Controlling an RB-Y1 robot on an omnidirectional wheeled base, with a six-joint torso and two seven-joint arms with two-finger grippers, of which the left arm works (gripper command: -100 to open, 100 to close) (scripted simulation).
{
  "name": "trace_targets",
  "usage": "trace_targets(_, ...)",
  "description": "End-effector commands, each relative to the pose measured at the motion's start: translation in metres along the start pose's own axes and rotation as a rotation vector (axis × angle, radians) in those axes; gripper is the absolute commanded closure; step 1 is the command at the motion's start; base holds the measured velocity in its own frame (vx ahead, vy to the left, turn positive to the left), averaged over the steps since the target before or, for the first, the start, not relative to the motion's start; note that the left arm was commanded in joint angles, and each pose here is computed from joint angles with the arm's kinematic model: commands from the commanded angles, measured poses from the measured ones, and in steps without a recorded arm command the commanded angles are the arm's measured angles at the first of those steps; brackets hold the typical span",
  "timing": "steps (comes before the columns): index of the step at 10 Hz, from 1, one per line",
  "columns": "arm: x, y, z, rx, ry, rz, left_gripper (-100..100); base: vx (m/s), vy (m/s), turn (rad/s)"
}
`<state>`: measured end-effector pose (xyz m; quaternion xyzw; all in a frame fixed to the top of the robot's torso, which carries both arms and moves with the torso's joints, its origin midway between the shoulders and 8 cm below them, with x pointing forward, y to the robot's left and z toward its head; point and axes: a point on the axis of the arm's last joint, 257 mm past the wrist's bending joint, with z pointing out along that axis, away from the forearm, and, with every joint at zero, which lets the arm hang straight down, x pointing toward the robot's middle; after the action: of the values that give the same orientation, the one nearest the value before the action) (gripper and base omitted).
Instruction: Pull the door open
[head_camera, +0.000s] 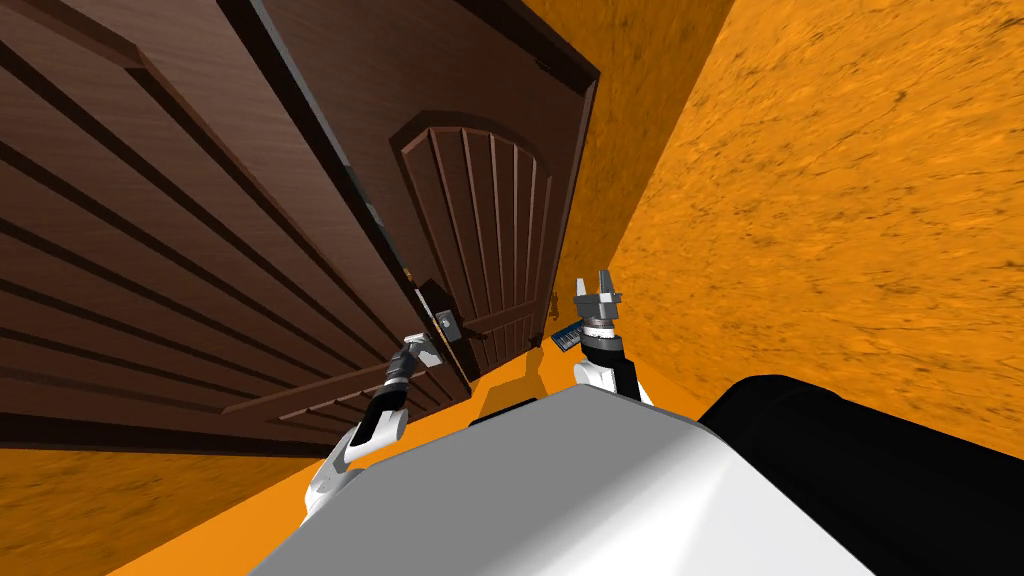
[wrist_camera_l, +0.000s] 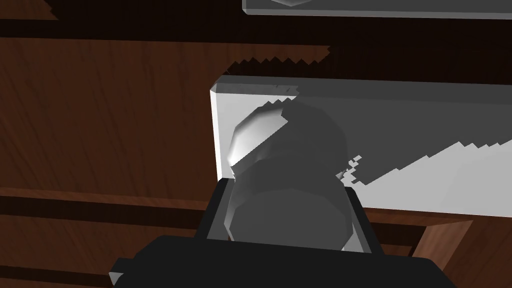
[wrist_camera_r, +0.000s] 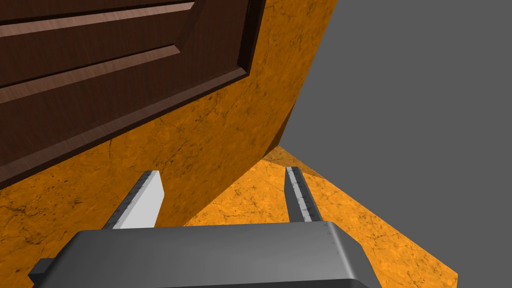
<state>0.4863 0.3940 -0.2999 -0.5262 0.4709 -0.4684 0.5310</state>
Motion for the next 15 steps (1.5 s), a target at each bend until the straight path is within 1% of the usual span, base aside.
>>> trace_targets(1,-0.001,0.001,-0.0007,-0.002,-0.002,-0.001,100,-0.014,-0.001,0.005)
trace_targets(2,-0.001,0.001,-0.0007,-0.002,-0.002,-0.001,100,-0.006,-0.003,0.006)
trace_targets(3,-0.006,0.006,-0.0064,-0.015,-0.001,0.004,100,-0.123,0.031,-0.041)
trace_targets(4,-0.007,0.006,-0.0074,-0.016,0.001,0.005,100,-0.188,0.058,-0.061)
trace_targets(6,-0.006,0.006,-0.0108,-0.017,0.017,0.006,100,-0.209,0.056,-0.085)
trace_targets(9,0.000,0.003,-0.0146,-0.012,0.056,0.004,100,-0.200,0.073,-0.131)
trace_targets(11,0.010,-0.001,-0.0177,-0.007,0.099,-0.001,100,-0.248,0.149,-0.234)
trace_targets(13,0.019,-0.004,-0.0202,-0.003,0.133,-0.007,100,-0.199,0.123,-0.201)
trace_targets(14,0.013,-0.003,-0.0209,-0.006,0.115,0.002,100,-0.084,0.046,-0.038)
trace_targets(15,0.013,-0.002,-0.0281,-0.007,0.135,0.001,100,-0.137,0.047,-0.133)
